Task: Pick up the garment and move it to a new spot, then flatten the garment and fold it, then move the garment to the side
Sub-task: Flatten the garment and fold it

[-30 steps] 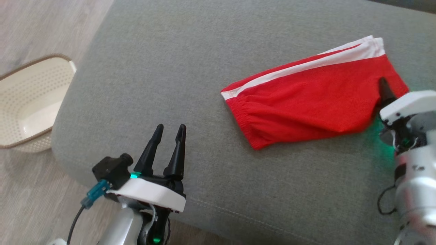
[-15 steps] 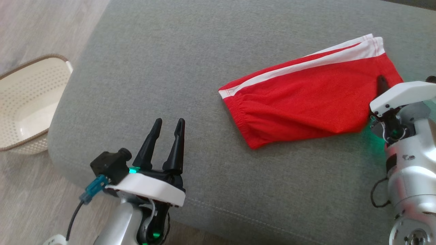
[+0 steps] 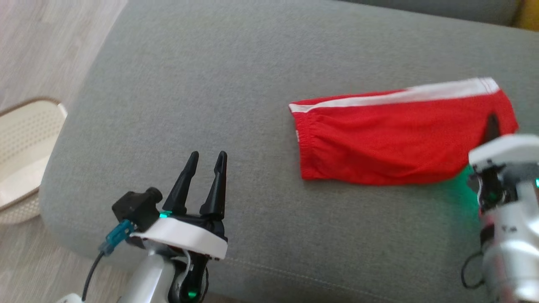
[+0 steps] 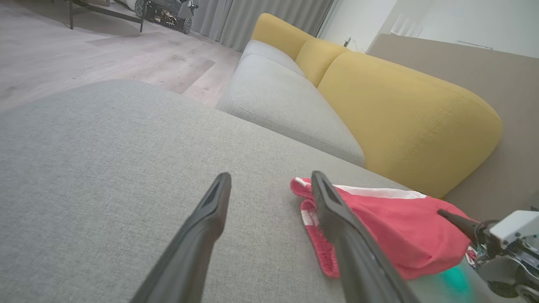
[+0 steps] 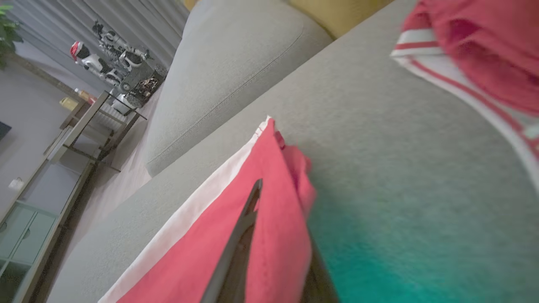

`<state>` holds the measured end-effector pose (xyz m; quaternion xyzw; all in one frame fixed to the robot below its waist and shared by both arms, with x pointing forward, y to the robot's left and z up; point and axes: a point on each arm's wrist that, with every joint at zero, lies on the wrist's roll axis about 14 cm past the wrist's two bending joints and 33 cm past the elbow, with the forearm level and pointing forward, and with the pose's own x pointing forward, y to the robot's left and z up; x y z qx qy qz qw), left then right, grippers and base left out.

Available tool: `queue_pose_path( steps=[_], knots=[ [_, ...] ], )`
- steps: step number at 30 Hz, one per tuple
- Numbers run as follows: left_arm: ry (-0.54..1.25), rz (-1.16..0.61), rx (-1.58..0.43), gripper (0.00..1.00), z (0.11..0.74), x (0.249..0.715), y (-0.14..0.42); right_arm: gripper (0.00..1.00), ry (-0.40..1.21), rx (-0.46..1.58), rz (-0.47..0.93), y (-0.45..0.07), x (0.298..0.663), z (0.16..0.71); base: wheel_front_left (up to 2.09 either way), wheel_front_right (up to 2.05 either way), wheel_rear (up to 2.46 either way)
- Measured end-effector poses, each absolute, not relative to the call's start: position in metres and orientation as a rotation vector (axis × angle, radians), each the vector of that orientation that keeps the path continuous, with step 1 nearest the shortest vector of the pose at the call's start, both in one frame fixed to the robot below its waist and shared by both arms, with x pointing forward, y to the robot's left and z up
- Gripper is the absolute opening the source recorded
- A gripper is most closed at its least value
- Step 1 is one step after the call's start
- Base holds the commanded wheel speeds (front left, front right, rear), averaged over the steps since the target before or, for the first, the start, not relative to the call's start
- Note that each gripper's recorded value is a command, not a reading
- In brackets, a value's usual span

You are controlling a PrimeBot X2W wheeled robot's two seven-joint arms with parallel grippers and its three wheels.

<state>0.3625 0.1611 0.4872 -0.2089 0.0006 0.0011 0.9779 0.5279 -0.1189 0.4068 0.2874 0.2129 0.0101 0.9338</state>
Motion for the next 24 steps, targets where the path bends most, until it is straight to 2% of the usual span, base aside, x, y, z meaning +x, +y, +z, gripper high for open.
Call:
queue_pose_path(
  steps=[8,12,19,24],
  knots=[
    [-0.012,-0.042,-0.428,1.0,0.493,0.361,0.148,0.0,0.359,0.637,-0.167,-0.187,0.482,0.4,0.0,0.0,0.0],
    [-0.009,-0.068,-0.433,1.0,0.493,0.362,0.14,0.0,0.373,0.647,-0.193,-0.193,0.463,0.393,0.0,0.0,0.0],
    [-0.013,-0.082,-0.426,1.0,0.494,0.36,0.137,0.0,0.325,0.621,-0.145,-0.184,0.471,0.412,0.0,0.0,0.0],
    [-0.025,-0.065,-0.422,1.0,0.497,0.356,0.143,0.0,0.238,0.629,-0.016,-0.146,0.486,0.445,0.0,0.0,0.0]
  ],
)
